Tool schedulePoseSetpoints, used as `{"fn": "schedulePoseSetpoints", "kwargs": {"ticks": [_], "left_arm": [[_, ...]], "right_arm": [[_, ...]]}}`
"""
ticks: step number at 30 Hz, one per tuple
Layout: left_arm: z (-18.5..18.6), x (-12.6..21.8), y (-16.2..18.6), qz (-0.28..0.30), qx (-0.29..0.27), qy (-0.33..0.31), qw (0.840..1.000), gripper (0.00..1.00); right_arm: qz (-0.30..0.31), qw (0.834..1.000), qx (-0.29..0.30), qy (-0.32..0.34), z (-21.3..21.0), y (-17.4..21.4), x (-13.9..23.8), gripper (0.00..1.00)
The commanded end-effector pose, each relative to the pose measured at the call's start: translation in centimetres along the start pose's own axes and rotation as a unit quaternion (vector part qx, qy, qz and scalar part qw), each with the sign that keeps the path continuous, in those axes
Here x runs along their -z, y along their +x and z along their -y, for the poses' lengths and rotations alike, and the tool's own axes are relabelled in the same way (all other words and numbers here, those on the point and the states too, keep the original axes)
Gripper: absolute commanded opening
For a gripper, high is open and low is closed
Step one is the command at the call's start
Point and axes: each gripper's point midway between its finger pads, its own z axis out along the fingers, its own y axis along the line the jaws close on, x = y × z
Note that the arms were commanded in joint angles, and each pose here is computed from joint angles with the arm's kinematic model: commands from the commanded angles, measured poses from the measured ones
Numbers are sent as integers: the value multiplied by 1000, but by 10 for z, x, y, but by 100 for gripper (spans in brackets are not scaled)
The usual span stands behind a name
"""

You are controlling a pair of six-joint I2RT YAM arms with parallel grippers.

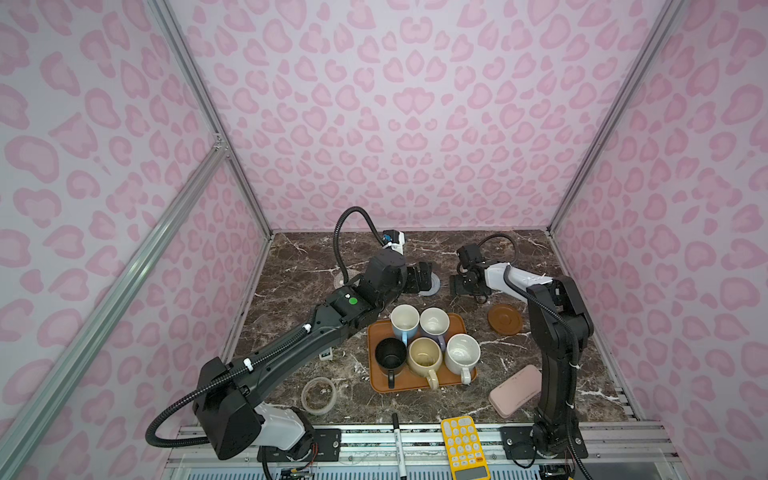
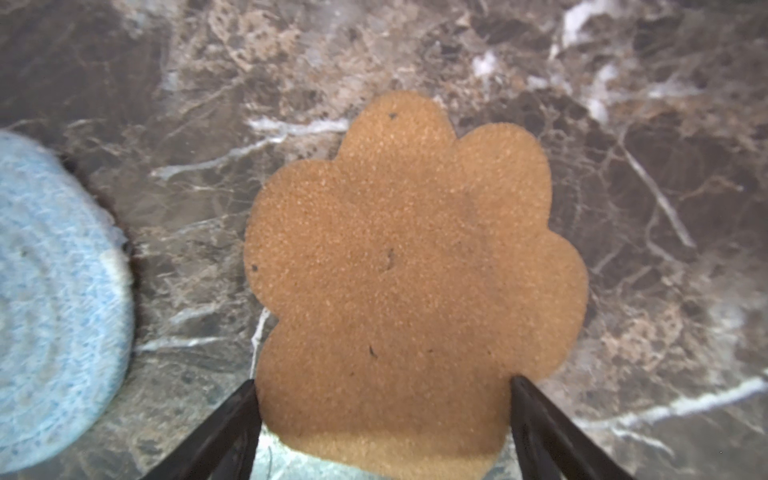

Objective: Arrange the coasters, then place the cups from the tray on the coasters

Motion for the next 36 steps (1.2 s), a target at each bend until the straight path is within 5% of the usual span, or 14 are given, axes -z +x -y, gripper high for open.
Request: {"fn": "schedulePoseSetpoints", "kwargs": {"ticks": [1, 23, 36], "left_arm": [[0, 1, -10, 16, -4, -5, 1000, 97], [3, 0, -7, 10, -4, 3, 1000, 97], [43, 32, -25, 16, 41, 117, 992, 97]], "right_arm": [[-72, 995, 48, -47, -21, 38, -5, 88], [-40, 997, 57, -43, -27, 4, 21, 99], [65, 995, 4, -73, 3, 7, 139, 99]]}}
